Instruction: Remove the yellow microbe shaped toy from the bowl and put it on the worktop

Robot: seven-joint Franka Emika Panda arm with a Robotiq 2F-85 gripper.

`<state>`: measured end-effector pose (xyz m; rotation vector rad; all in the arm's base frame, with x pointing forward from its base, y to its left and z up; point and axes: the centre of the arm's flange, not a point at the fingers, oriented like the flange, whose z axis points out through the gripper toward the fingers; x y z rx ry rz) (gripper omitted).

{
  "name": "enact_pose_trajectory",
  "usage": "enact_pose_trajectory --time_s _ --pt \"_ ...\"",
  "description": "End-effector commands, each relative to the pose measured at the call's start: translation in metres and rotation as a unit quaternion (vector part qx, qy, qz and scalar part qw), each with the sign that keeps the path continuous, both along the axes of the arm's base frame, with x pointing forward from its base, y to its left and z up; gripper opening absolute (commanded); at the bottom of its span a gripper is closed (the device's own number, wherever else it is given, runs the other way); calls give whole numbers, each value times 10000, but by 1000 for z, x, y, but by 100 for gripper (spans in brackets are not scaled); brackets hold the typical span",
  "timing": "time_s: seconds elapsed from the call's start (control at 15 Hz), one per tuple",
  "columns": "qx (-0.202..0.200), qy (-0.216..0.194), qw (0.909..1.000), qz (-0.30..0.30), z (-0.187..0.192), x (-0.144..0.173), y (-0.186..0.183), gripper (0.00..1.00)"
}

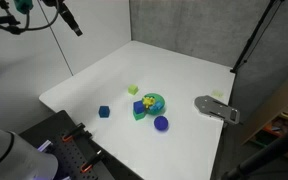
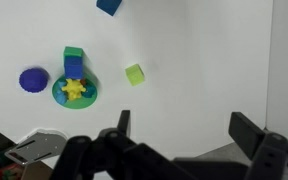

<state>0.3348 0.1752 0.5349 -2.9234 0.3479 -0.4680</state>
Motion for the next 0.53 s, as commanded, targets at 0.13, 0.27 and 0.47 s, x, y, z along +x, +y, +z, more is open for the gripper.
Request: enact_pose_trajectory --time_s 0.13,0.27,0.47 --pt "0 -1 10000 0 0 0 0 100" --pt "-5 43 10000 63 1 4 -1 100" --pt "-78 215 9996 137 -2 19 -3 100"
